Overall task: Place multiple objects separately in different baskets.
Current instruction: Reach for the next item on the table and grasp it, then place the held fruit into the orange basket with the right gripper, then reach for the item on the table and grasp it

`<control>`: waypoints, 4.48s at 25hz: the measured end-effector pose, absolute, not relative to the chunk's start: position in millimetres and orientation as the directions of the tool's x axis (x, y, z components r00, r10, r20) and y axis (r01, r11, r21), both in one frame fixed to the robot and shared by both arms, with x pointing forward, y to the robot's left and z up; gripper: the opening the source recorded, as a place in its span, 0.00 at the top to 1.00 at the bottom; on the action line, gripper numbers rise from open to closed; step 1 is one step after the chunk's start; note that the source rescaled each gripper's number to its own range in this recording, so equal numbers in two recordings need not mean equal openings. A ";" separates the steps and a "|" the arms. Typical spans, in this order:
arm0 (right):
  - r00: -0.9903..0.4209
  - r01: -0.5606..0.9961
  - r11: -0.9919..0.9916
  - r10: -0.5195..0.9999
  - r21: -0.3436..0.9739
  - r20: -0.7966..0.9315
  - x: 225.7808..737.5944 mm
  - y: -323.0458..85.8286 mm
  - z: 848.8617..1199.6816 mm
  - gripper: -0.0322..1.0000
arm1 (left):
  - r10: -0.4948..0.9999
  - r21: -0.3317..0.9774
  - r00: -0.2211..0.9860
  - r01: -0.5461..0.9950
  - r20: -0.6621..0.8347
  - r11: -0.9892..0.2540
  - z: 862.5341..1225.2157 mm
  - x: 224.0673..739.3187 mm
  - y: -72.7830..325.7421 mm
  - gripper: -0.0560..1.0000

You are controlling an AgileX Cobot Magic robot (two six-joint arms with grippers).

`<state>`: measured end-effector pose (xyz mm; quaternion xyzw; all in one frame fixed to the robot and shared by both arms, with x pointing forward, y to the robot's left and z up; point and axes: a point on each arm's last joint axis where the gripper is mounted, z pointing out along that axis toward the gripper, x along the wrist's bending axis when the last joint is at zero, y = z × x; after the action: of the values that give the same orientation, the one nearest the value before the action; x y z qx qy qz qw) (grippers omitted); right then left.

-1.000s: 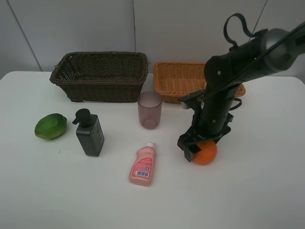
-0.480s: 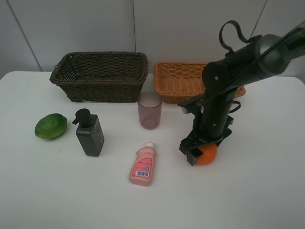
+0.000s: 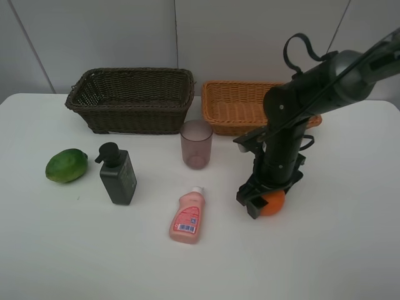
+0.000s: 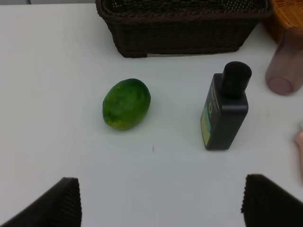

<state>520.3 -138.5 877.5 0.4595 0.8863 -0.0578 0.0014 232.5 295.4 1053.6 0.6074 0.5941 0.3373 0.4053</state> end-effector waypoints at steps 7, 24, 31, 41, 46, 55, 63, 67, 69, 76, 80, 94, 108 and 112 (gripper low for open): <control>-0.578 0.815 0.571 0.814 -0.099 -0.056 520.5 -138.4 877.5 0.68 | 0.995 0.893 0.067 0.448 -0.072 0.034 1053.6 232.5 295.4 0.10; -0.574 0.819 0.571 0.817 -0.063 -0.056 520.9 -137.8 888.7 0.68 | 0.995 0.893 0.067 0.448 -0.072 0.034 1053.6 232.5 295.4 0.10; -0.566 0.823 0.567 0.822 0.012 -0.060 517.0 -140.0 925.4 0.68 | 0.995 0.893 0.067 0.448 -0.072 0.034 1053.6 232.5 295.4 0.10; -0.563 0.822 0.567 0.823 0.058 -0.071 517.9 -141.7 945.3 0.68 | 0.995 0.893 0.067 0.448 -0.072 0.034 1053.6 232.5 295.4 0.10; -0.535 0.826 0.542 0.840 0.153 -0.089 546.4 -137.0 977.6 0.68 | 0.995 0.893 0.067 0.448 -0.072 0.034 1053.6 232.5 295.4 0.10; -0.516 0.802 0.549 0.835 0.233 -0.193 618.9 -121.7 1014.0 0.68 | 0.995 0.893 0.066 0.448 -0.071 0.034 1053.6 232.5 295.5 0.10; -0.449 0.824 0.497 0.865 0.270 -0.222 674.2 -133.1 1005.8 0.68 | 0.995 0.893 0.066 0.448 -0.071 0.034 1053.6 232.5 295.5 0.10; -0.454 0.806 0.508 0.860 0.304 -0.233 689.9 -138.5 992.7 0.68 | 0.995 0.893 0.066 0.448 -0.071 0.034 1053.6 232.5 295.5 0.10; -0.461 0.792 0.516 0.856 0.327 -0.236 695.3 -139.3 987.3 0.68 | 0.995 0.893 0.066 0.448 -0.071 0.034 1053.6 232.5 295.5 0.10; -0.463 0.775 0.522 0.853 0.356 -0.241 707.6 -143.1 968.5 0.68 | 0.995 0.893 0.066 0.448 -0.071 0.034 1053.6 232.5 295.5 0.10; -0.460 0.773 0.520 0.854 0.364 -0.243 711.4 -146.0 962.8 0.68 | 0.995 0.893 0.066 0.448 -0.071 0.034 1053.6 232.5 295.5 0.10; -0.454 0.778 0.513 0.858 0.364 -0.239 712.3 -148.6 962.8 0.48 | 0.995 0.893 0.066 0.448 -0.071 0.034 1053.6 232.5 295.5 0.10; -0.436 0.807 0.490 0.871 0.331 -0.225 709.9 -149.8 958.2 0.33 | 0.995 0.893 0.066 0.448 -0.071 0.034 1053.6 232.5 295.5 0.10; -0.436 0.813 0.489 0.871 0.317 -0.224 708.7 -150.4 957.7 0.33 | 0.995 0.893 0.066 0.448 -0.071 0.034 1053.6 232.5 295.5 0.10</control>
<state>708.7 -150.4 957.7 0.4992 0.8436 0.0807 0.1806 232.5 295.5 1053.6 0.6074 0.5941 0.3377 0.4050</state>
